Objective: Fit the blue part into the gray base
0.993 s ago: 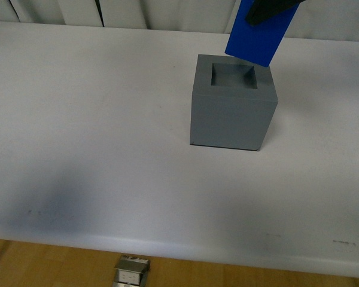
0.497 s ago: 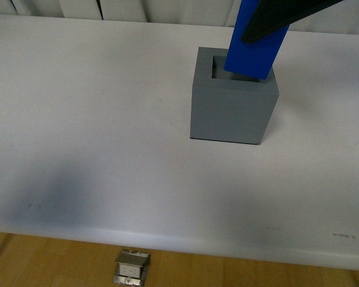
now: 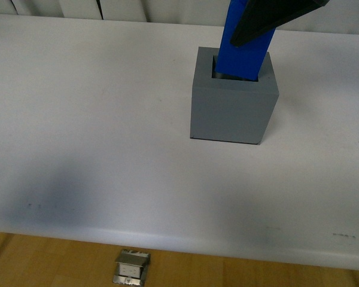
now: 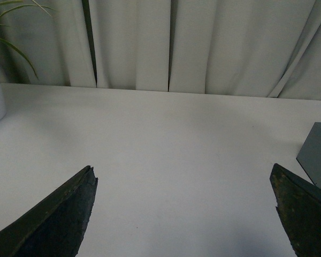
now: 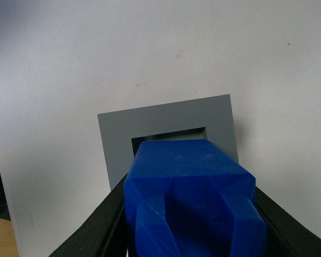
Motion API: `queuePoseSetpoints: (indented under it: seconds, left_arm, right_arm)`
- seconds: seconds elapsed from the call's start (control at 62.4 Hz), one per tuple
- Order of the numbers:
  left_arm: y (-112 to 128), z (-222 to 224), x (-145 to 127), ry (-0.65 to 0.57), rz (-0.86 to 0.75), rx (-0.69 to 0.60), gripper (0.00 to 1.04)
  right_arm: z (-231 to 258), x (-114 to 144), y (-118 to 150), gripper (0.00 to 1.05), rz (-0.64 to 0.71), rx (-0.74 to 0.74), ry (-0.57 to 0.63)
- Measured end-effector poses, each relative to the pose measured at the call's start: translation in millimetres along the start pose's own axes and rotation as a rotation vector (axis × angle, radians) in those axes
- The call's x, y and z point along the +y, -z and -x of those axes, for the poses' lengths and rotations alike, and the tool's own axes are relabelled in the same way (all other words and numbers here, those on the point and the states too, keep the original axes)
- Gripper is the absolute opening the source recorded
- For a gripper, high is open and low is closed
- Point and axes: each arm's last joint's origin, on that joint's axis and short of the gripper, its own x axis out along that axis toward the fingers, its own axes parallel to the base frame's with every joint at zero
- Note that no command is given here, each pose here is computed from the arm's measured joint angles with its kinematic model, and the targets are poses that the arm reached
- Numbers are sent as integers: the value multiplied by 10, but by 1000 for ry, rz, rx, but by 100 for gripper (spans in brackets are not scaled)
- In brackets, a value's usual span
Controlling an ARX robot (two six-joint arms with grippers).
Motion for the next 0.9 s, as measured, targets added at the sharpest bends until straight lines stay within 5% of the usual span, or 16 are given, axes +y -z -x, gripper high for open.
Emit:
queuePoseSetpoints:
  seconds: [0.897]
  left_arm:
    - [0,0,0,0,0,0,98]
  right_arm:
    - [-51,6,-74,48,71,33,-39]
